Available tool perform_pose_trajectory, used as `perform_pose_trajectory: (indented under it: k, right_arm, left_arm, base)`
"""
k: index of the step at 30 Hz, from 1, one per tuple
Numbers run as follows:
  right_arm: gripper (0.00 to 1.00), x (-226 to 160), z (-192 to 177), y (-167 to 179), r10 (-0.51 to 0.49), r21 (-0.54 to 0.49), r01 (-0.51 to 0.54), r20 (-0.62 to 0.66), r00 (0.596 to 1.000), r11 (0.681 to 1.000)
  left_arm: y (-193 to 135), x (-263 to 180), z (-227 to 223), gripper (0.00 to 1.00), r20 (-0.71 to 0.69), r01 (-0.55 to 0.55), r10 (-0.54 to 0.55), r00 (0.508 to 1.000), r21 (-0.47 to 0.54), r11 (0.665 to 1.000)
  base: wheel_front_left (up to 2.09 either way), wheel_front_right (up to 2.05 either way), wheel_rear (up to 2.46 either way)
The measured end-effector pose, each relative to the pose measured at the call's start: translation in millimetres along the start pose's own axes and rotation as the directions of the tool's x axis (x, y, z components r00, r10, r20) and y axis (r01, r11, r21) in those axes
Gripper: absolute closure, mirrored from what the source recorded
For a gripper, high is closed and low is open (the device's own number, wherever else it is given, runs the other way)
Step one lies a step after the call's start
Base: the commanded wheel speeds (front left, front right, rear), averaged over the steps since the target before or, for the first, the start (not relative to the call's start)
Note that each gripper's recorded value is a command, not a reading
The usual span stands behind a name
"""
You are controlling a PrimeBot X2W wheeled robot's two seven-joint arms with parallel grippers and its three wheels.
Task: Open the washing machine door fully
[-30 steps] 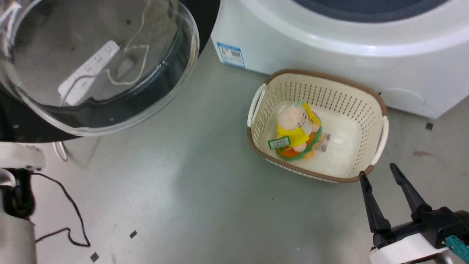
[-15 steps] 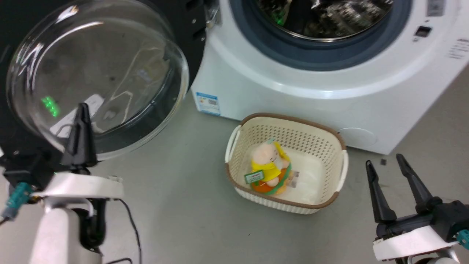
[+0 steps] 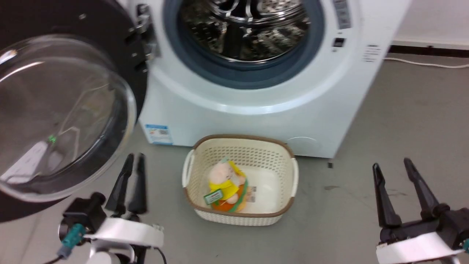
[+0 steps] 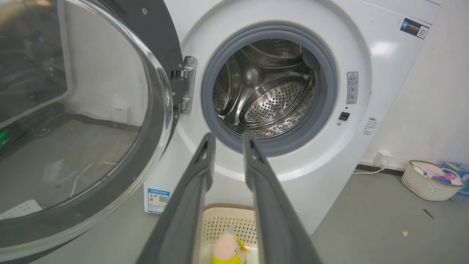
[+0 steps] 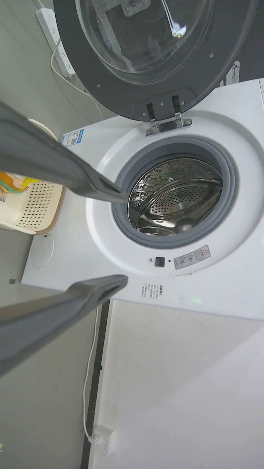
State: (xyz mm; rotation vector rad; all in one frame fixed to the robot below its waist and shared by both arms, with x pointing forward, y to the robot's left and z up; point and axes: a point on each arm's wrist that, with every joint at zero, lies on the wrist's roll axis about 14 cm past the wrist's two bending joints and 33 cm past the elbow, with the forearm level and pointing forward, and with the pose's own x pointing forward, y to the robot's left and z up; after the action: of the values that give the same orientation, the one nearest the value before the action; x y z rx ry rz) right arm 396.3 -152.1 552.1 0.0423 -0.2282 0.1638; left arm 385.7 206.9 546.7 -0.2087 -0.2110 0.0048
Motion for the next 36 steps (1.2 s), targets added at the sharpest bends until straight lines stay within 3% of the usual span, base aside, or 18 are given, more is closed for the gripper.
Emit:
perform_pose_trajectory:
  k: [13, 22, 36]
  right_arm:
    - [0.00, -29.5, -7.4, -22.3, -0.084, -0.016, 0.083, -0.047, 0.995, 0.996]
    - [0.00, -31.9, -15.1, -18.6, -0.075, -0.010, 0.075, -0.072, 0.995, 0.997]
    - [0.00, -30.5, -17.7, -15.8, -0.068, 0.003, 0.069, -0.078, 0.995, 0.998]
  left_arm:
    - [-45.6, -10.7, -50.2, 0.00, -0.149, 0.130, -0.127, 0.981, 0.014, 0.991]
    - [-43.0, -18.4, -64.1, 0.00, -0.197, 0.115, -0.106, 0.975, 0.031, 0.993]
    - [-37.7, -15.4, -52.4, 0.00, -0.161, 0.090, -0.079, 0.984, 0.058, 0.994]
  base:
    - [0.00, 0.00, 0.00]
    - [0.00, 0.00, 0.00]
    - [0.00, 0.00, 0.00]
